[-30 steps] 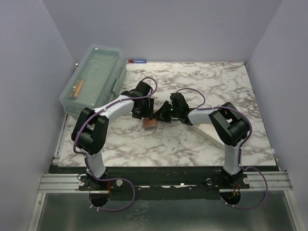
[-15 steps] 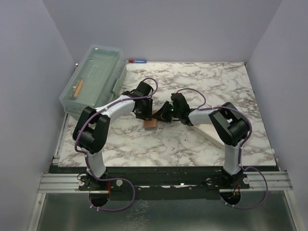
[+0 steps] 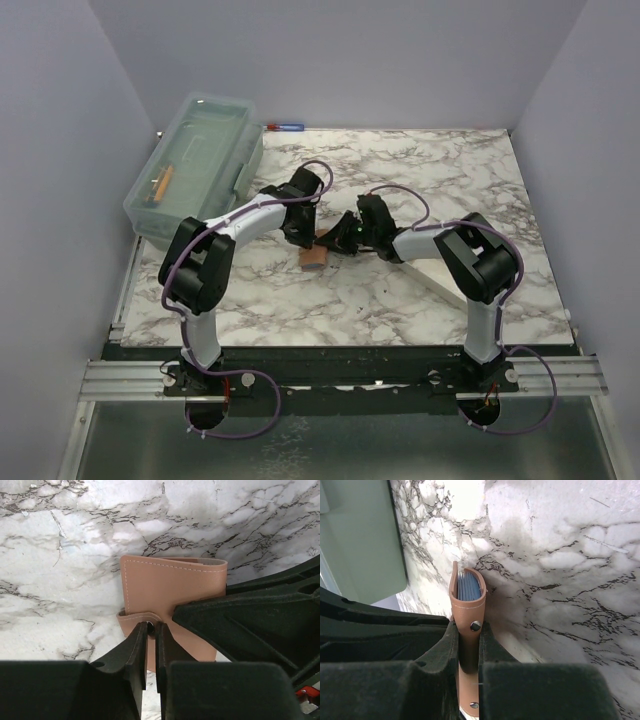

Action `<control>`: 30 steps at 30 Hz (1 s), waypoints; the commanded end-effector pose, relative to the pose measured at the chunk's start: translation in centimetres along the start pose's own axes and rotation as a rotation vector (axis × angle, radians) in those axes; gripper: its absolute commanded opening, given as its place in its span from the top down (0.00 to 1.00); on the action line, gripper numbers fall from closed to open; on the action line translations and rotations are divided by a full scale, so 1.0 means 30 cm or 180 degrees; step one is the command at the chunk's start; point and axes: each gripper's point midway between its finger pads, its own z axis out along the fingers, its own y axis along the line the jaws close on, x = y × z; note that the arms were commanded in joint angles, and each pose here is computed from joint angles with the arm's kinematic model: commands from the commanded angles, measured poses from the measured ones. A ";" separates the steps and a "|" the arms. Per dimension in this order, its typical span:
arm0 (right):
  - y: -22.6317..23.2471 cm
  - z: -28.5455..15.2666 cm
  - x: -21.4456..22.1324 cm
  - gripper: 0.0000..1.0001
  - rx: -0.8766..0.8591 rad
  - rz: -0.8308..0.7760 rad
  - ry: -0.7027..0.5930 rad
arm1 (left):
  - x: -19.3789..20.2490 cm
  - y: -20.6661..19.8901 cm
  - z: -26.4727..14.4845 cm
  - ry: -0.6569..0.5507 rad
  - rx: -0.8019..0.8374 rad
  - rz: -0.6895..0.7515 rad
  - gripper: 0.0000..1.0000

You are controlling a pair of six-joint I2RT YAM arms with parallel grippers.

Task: Put the credit cards into the card holder
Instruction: Open the card holder at the center of the board.

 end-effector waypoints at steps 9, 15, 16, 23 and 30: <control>-0.012 -0.080 -0.005 0.99 -0.0335 -0.0046 0.0088 | -0.107 0.117 -0.153 -0.0659 -0.0496 0.0184 1.00; -0.063 -0.064 -0.019 0.85 -0.0152 -0.0320 0.0289 | -0.151 0.010 -0.261 -0.1093 0.0117 0.0188 1.00; -0.087 -0.061 -0.024 0.79 0.0000 -0.0351 0.0304 | -0.158 -0.005 -0.279 -0.1169 0.0209 0.0193 1.00; -0.191 -0.114 -0.079 0.46 0.0776 -0.0669 0.0118 | -0.157 -0.077 -0.339 -0.1369 0.0665 0.0221 1.00; -0.198 -0.157 -0.099 0.42 0.0987 -0.0787 0.0075 | -0.087 -0.039 -0.156 -0.0651 0.0359 0.0060 0.44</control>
